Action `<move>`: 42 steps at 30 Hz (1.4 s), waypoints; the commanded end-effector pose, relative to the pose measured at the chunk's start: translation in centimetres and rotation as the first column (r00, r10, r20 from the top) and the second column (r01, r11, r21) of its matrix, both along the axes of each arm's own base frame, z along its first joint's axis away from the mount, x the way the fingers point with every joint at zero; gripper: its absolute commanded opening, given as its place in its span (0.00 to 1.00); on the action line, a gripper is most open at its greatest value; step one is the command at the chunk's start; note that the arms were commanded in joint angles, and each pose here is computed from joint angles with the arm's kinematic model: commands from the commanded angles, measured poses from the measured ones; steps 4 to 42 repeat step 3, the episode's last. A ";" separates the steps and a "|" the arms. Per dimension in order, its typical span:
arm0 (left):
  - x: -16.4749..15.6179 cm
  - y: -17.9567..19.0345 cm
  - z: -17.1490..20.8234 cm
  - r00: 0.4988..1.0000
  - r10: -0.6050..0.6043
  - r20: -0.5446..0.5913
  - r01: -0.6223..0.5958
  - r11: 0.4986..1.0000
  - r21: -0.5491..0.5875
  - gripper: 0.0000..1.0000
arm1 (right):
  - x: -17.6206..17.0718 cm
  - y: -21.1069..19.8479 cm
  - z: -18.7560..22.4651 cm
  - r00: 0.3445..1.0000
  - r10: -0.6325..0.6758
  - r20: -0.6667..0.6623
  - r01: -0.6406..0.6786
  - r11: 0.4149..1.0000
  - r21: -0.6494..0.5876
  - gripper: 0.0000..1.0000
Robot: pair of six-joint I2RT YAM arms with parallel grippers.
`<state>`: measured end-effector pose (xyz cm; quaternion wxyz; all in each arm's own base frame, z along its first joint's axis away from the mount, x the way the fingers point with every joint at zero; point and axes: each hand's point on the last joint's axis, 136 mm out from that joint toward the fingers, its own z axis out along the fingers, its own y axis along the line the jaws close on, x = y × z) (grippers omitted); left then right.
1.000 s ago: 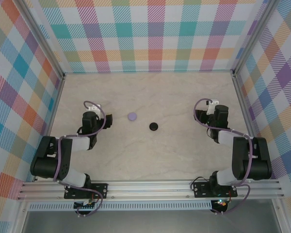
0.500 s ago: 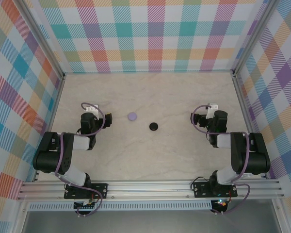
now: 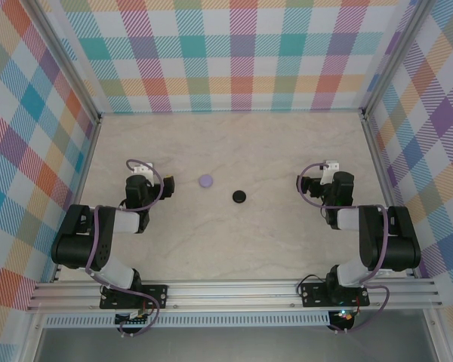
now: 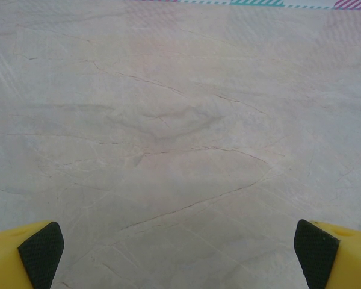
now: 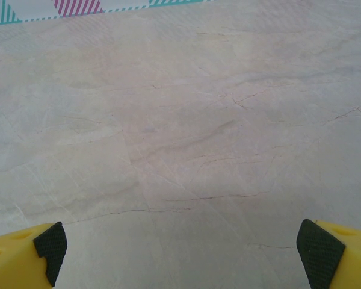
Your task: Insert the wireless bluetooth earbuds into the charging case
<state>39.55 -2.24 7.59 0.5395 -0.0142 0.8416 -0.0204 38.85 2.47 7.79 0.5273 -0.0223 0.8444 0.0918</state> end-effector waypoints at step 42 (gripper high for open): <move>0.3 0.8 0.2 1.000 0.029 0.004 -0.029 1.000 -0.005 1.00 | 0.7 0.3 1.3 0.998 0.013 0.056 -0.012 1.000 -0.009 1.00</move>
